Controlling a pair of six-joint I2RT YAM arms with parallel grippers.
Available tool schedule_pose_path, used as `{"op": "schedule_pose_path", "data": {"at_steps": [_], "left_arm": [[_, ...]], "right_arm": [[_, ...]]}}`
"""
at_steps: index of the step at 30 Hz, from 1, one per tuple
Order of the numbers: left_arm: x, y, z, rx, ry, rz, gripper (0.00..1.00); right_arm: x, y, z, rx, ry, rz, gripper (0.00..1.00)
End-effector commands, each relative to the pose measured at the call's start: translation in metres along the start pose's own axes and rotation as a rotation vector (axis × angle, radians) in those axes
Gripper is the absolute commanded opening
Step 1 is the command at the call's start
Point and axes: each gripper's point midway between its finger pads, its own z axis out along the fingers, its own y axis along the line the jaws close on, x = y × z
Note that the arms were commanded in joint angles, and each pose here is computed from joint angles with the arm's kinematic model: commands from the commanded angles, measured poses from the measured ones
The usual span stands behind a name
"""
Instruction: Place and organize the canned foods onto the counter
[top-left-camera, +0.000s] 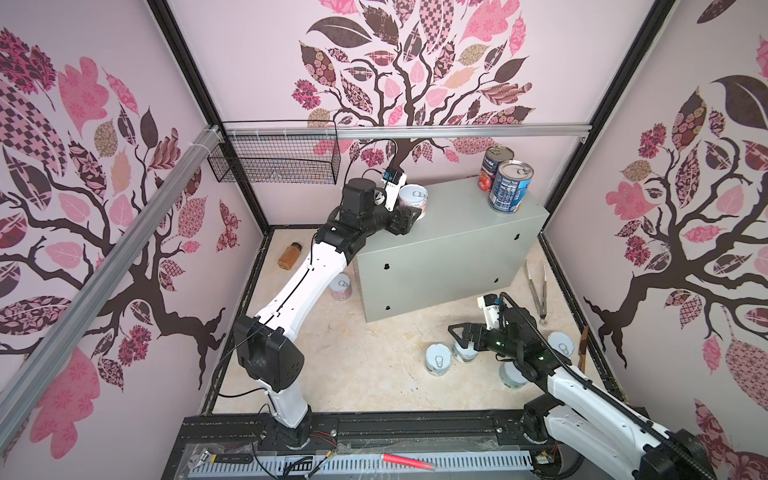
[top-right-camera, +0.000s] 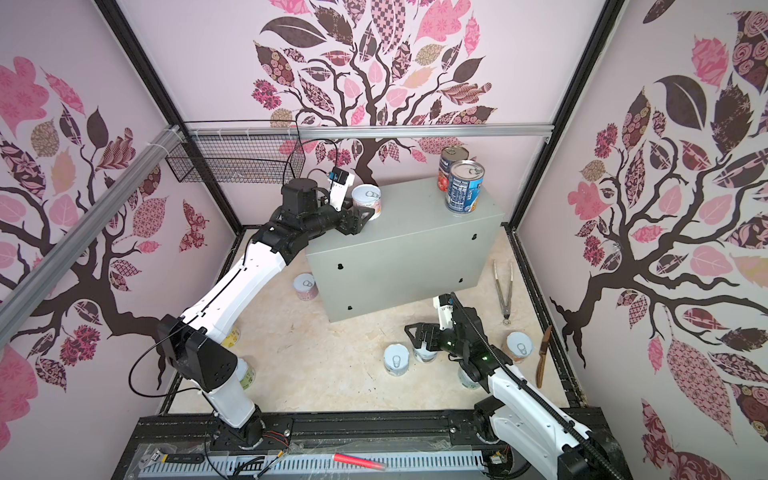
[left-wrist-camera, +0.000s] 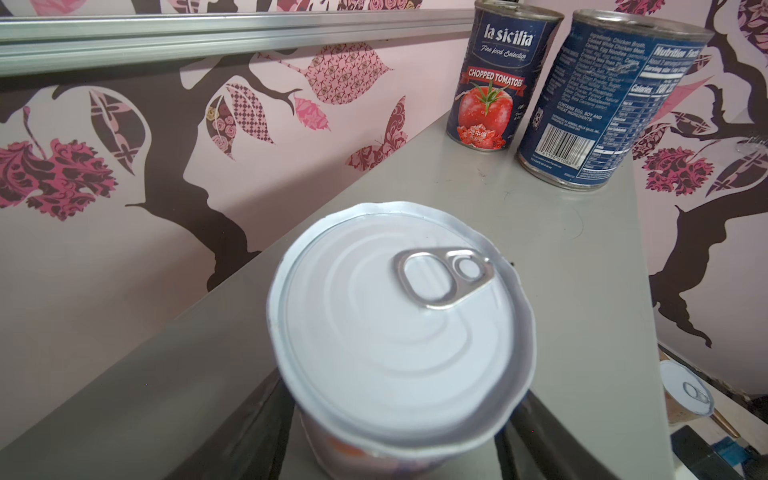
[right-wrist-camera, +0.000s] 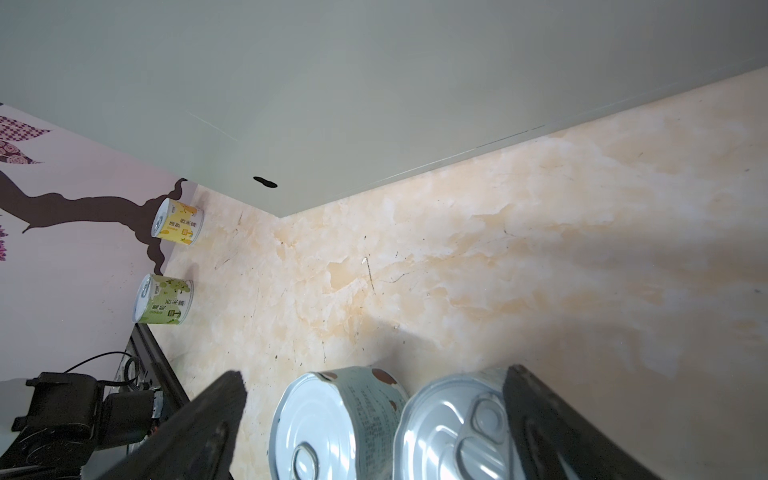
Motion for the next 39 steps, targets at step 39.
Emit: {"op": "schedule_pose_path", "data": {"at_steps": [39], "left_arm": [[-0.017,-0.056,0.118,0.084,-0.094,-0.005,0.68]], "right_arm": [[0.0,0.005,0.0,-0.026,0.004,-0.022,1.0]]}}
